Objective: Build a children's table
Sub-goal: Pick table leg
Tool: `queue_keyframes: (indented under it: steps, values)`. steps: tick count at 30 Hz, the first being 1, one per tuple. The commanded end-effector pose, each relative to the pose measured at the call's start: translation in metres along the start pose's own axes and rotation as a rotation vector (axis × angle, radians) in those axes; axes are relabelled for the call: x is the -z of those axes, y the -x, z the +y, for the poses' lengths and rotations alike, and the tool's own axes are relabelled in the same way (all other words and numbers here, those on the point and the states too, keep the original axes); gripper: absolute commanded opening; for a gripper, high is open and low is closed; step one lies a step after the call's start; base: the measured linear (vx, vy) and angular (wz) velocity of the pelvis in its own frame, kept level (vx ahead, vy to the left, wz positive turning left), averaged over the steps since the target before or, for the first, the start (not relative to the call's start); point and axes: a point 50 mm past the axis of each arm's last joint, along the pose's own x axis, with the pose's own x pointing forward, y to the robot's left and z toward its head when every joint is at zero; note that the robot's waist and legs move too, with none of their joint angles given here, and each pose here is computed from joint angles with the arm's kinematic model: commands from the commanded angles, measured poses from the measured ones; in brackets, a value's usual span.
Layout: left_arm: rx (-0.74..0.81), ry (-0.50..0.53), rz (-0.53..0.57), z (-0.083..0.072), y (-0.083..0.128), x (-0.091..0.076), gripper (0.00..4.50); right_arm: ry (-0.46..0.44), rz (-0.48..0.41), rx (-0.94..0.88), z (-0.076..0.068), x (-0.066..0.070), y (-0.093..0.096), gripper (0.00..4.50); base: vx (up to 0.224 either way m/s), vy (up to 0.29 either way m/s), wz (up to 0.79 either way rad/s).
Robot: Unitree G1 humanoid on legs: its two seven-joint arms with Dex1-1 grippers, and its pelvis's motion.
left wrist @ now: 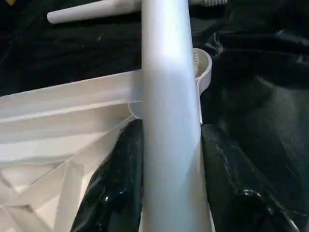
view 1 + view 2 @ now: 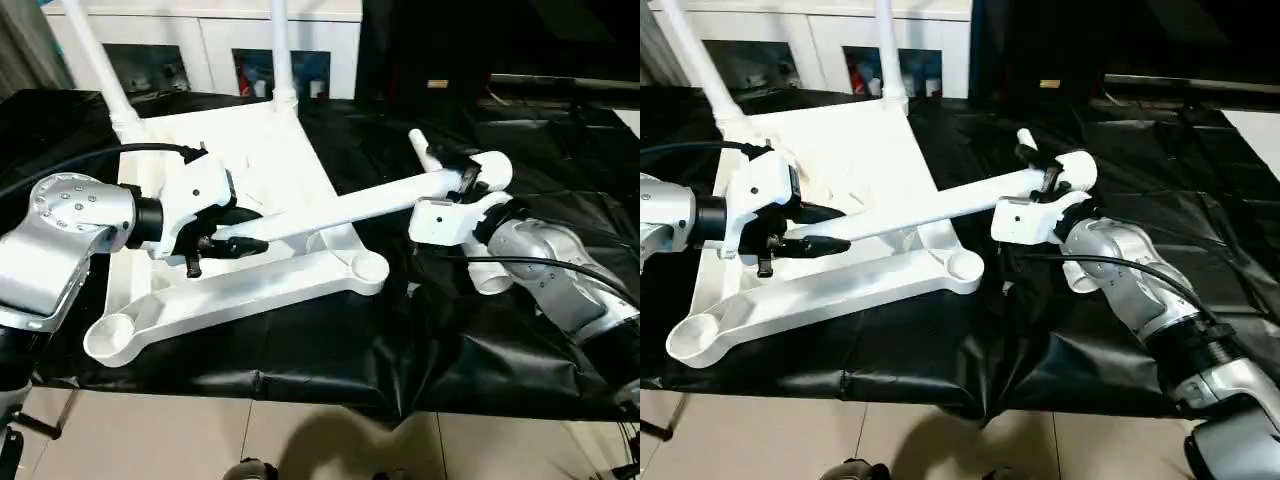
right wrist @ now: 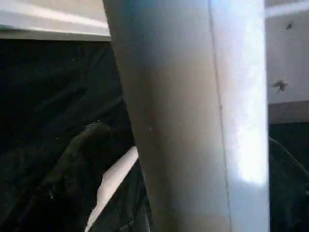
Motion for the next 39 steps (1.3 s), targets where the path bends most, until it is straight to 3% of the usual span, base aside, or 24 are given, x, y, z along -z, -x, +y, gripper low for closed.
queue_keyframes:
  steps: [1, 13, 15, 18, 21, 22, 24, 25, 28, 29, 30, 31, 32, 33, 34, 36, 39]
  values:
    - [0.026, -0.072, -0.051, 0.000, 0.005, -0.018, 1.48, -0.007, -0.004, 0.000, -0.004, 0.002, -0.001, 3.59, 0.000, 0.000, 0.00]
    - [0.000, -0.098, -0.044, 0.004, 0.012, -0.020, 1.48, -0.063, -0.023, -0.039, 0.003, 0.006, 0.000, 2.39, 0.000, 0.000, 0.00]
    - [0.006, -0.066, -0.052, 0.004, 0.013, -0.020, 2.04, -0.080, -0.027, -0.041, 0.005, 0.006, 0.001, 2.33, 0.000, 0.000, 0.00]
    - [0.006, -0.048, -0.083, 0.006, 0.015, -0.021, 2.25, -0.114, -0.027, -0.034, 0.006, 0.006, 0.002, 2.20, 0.000, 0.000, 0.00]
    - [-0.042, -0.102, -0.122, 0.013, 0.020, -0.026, 2.61, -0.148, -0.023, -0.036, 0.008, 0.007, 0.003, 2.07, 0.000, 0.000, 0.00]
    - [-0.093, -0.138, -0.179, 0.019, 0.026, -0.034, 2.63, -0.190, -0.019, -0.034, 0.010, 0.009, 0.003, 2.00, 0.000, 0.000, 0.00]
    - [-0.121, -0.119, -0.243, 0.025, 0.032, -0.040, 2.63, -0.195, -0.016, -0.036, 0.010, 0.010, 0.004, 1.95, 0.000, 0.000, 0.00]
    - [-0.147, -0.091, -0.349, 0.032, 0.045, -0.050, 2.63, -0.240, -0.010, -0.032, 0.011, 0.011, 0.004, 1.93, 0.000, 0.000, 0.00]
    - [-0.255, -0.052, -0.501, 0.047, 0.063, -0.061, 2.63, -0.329, 0.002, -0.007, 0.011, 0.013, 0.005, 1.89, 0.000, 0.000, 0.00]
    - [-0.315, 0.001, -0.572, 0.055, 0.071, -0.062, 2.63, -0.384, 0.011, 0.004, 0.011, 0.014, 0.004, 1.89, 0.000, 0.000, 0.00]
    - [-0.473, 0.091, -0.692, 0.072, 0.087, -0.062, 2.63, -0.530, 0.019, 0.035, 0.009, 0.014, 0.002, 1.88, 0.000, 0.000, 0.00]
    - [-0.691, 0.294, -0.845, 0.094, 0.106, -0.050, 2.63, -0.788, -0.021, 0.063, 0.008, 0.010, -0.001, 1.88, 0.000, 0.000, 0.00]
    - [-0.720, 0.330, -0.862, 0.097, 0.108, -0.047, 2.63, -0.828, -0.035, 0.065, 0.007, 0.008, -0.001, 1.88, 0.000, 0.000, 0.00]
    - [-0.811, 0.436, -0.897, 0.103, 0.111, -0.034, 2.63, -0.963, -0.074, 0.081, 0.005, 0.005, -0.002, 1.87, 0.000, 0.000, 0.00]
    - [-0.804, 0.473, -0.879, 0.100, 0.103, -0.023, 2.63, -1.082, -0.101, 0.092, 0.004, 0.002, -0.002, 1.87, 0.000, 0.000, 0.00]
    - [-0.783, 0.484, -0.859, 0.095, 0.095, -0.016, 2.63, -1.167, -0.118, 0.098, 0.004, 0.000, -0.003, 1.87, 0.000, 0.000, 0.00]
    - [-0.560, 0.513, -0.799, 0.074, 0.055, -0.011, 2.63, -1.412, -0.266, 0.009, 0.002, -0.016, -0.003, 1.86, 0.000, 0.000, 0.00]
